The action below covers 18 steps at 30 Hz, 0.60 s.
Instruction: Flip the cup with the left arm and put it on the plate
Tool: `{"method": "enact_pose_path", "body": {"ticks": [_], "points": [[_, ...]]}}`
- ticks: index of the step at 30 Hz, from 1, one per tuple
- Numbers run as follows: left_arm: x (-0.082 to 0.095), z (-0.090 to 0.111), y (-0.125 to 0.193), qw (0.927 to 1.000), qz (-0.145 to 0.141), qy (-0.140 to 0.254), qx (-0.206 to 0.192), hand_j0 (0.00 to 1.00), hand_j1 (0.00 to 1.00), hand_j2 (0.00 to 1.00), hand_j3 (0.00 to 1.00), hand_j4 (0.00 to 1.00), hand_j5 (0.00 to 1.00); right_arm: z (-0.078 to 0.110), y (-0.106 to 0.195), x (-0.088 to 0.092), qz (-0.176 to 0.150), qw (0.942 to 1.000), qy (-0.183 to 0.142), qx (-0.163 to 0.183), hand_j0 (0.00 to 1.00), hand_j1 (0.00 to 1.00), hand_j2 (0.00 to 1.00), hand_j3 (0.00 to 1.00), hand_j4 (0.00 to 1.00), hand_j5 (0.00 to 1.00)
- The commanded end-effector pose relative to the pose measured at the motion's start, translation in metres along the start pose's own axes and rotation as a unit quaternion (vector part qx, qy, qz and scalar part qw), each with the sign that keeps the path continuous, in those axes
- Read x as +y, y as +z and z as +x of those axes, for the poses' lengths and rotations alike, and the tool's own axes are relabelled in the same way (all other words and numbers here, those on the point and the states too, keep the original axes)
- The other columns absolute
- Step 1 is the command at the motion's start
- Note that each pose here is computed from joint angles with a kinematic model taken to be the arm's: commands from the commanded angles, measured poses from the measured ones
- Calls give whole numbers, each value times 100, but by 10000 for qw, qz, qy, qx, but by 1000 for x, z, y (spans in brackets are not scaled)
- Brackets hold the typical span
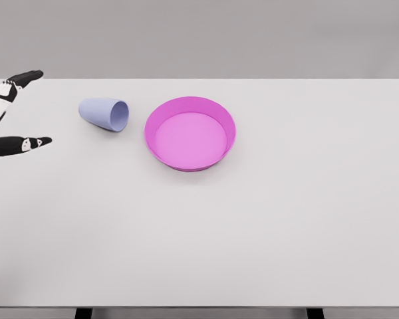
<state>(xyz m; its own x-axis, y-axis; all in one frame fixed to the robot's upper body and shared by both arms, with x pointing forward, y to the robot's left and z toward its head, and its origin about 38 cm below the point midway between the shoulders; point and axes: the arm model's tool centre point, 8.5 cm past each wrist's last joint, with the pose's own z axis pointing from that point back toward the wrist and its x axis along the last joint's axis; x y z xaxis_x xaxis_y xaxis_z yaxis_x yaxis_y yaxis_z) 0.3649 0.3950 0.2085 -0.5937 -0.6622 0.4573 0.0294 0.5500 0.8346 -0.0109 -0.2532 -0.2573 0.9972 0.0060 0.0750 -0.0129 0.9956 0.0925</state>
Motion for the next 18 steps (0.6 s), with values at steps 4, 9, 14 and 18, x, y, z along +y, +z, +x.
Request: {"method": "enact_pose_path", "body": {"ticks": [4, 9, 14, 18], "points": [[1, 2, -1, 10000, -88, -17, -34, 100, 100, 100, 100, 100, 100, -1, 0, 0, 3, 10000, -22, 18, 100, 100, 100, 100, 100, 100], [-7, -1, 1, 9979, -458, -463, 20, 100, 100, 100, 100, 100, 100, -1, 0, 0, 2, 10000, -22, 18, 100, 100, 100, 100, 100, 100], [-14, -2, 1, 9960, -657, -599, 19, 100, 100, 100, 100, 100, 100, -1, 0, 0, 2, 10000, -7, 21, 100, 100, 100, 100, 100, 100], [-32, 2, -3, 9912, -1089, -742, -124, 100, 100, 100, 100, 100, 100, -1, 0, 0, 3, 10000, -7, 21, 100, 100, 100, 100, 100, 100]]}}
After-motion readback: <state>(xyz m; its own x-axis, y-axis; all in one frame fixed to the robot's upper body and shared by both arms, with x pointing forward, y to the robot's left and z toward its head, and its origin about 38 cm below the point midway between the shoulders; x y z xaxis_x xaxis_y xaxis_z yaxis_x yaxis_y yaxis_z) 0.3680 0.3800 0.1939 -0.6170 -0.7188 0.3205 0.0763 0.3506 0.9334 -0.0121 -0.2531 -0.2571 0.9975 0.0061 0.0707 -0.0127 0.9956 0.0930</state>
